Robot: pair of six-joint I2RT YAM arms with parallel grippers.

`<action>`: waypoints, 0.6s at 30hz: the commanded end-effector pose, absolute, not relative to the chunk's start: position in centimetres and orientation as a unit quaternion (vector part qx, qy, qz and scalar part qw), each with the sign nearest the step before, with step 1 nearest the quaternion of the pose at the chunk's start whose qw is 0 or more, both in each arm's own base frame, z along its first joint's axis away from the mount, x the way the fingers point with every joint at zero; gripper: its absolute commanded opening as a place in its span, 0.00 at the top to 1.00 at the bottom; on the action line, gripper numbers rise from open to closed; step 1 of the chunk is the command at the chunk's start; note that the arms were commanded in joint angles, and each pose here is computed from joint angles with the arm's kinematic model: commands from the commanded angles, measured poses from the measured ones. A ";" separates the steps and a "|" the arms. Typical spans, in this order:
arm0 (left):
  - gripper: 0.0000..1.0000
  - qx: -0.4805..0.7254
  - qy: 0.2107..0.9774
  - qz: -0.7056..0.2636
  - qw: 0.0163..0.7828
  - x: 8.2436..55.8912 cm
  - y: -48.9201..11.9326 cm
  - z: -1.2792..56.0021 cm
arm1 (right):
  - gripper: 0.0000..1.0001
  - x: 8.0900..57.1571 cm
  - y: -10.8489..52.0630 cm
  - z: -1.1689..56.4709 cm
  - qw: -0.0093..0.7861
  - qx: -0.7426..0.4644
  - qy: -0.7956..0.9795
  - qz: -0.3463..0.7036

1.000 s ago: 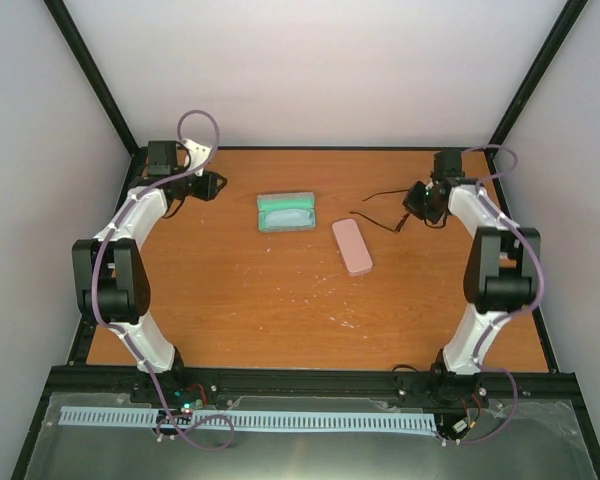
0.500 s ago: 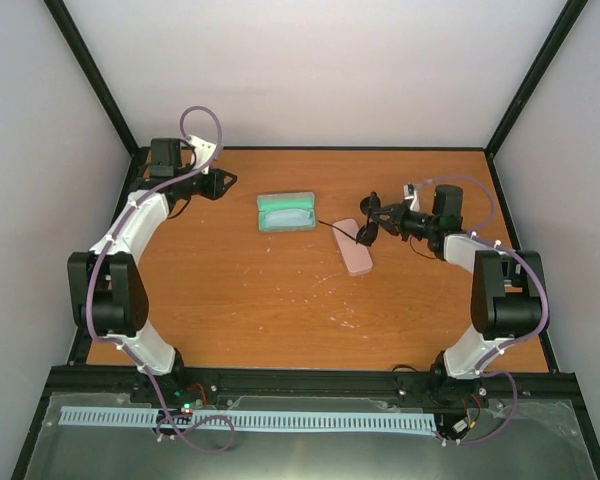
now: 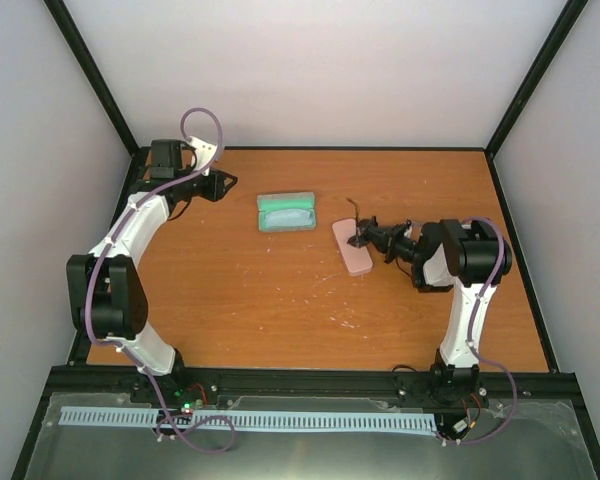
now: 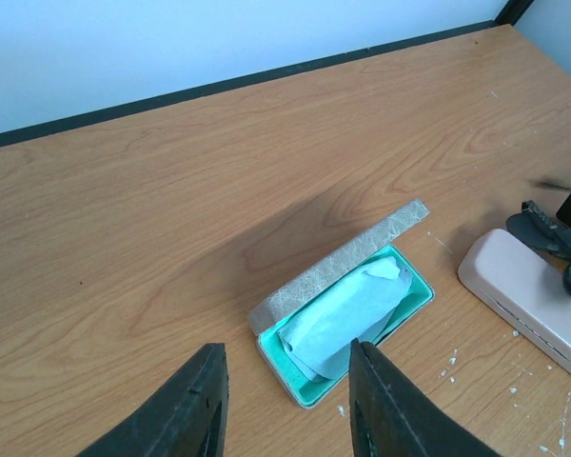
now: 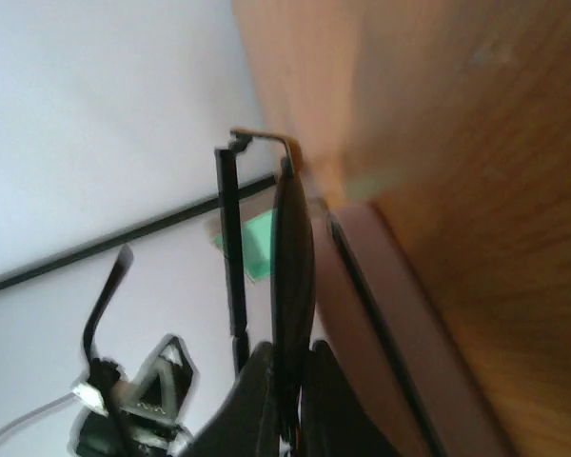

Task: Organize the sunglasses
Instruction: Fold the sunglasses.

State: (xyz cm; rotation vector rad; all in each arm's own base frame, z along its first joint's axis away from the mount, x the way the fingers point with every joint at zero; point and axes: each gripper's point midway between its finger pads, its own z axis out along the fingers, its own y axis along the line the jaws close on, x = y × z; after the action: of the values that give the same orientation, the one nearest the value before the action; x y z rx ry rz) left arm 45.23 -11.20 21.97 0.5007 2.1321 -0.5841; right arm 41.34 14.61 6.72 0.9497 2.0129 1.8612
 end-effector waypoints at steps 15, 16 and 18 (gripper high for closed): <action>0.71 0.212 0.864 -0.182 0.420 47.7 -10.3 20.3 | 0.97 40.8 18.4 18.2 0.203 0.162 0.669 0.696; 0.73 0.213 0.865 -0.179 0.417 48.3 -10.3 20.0 | 0.97 40.5 18.5 18.2 0.203 0.155 0.677 0.690; 0.75 0.219 0.869 -0.179 0.407 49.5 -10.4 19.3 | 0.97 40.3 18.8 17.9 0.203 0.152 0.698 0.670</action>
State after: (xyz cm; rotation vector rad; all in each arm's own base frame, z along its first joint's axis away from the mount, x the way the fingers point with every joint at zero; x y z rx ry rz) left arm 47.17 -10.41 19.76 0.5077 2.1800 -0.4956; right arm 41.45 17.82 17.86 0.5435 1.8498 1.9651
